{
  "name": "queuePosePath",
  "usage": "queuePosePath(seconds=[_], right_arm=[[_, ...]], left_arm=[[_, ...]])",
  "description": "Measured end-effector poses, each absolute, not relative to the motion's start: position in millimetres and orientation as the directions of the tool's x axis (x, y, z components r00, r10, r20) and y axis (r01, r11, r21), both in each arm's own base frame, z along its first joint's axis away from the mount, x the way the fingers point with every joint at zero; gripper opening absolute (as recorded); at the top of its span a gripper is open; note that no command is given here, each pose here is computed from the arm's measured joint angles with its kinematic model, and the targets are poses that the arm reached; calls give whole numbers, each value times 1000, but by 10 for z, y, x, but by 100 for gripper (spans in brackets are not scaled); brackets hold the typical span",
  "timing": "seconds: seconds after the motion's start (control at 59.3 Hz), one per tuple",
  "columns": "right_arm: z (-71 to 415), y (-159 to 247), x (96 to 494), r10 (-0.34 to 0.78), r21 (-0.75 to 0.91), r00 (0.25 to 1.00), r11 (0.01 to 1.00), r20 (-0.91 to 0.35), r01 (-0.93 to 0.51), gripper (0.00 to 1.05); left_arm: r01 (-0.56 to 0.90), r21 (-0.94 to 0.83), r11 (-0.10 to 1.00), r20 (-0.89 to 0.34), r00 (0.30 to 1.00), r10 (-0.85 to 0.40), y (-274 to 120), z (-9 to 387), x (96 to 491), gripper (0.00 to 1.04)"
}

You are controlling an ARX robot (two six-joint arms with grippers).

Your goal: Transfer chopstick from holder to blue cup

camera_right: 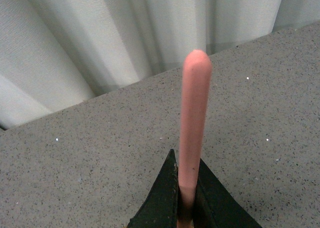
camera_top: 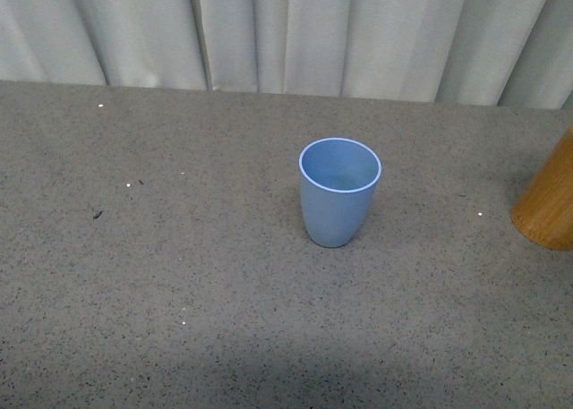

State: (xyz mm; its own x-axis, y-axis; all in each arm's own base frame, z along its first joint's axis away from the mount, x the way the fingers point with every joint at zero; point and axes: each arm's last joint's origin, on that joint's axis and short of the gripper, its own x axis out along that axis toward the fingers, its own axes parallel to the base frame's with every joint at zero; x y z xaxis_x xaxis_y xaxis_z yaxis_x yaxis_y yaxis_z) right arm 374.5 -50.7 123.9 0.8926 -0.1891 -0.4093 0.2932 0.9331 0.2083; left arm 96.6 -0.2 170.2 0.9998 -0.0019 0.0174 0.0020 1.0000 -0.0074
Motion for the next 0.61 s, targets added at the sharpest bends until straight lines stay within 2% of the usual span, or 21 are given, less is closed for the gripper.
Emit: queuePosePath(seconds=[0.169,0.304,0.455,0.557,0.607], right_arm=[[1457,-541,3682,-197,201,912,938,-360,282,3],[1868,-557,3593,-209,169,941,951,-266,259,3],[2556,-480,3344,-200,105,977,973,-80,207,3],[2920,-329,3179,-142,102,988,986,60,135,3],[3166,-155,3038,-80,109,982,992,169,62,3]], left_arm=[[2,-7,1000,17,1000,-2,-2,1702,966,98],[2,-7,1000,17,1000,-2,-2,1702,966,98],[2,-7,1000,17,1000,-2,-2,1702,966,98],[2,-7,1000,17,1000,-2,-2,1702,966,98],[2,-7,1000,17,1000,-2,-2,1702,966,98]])
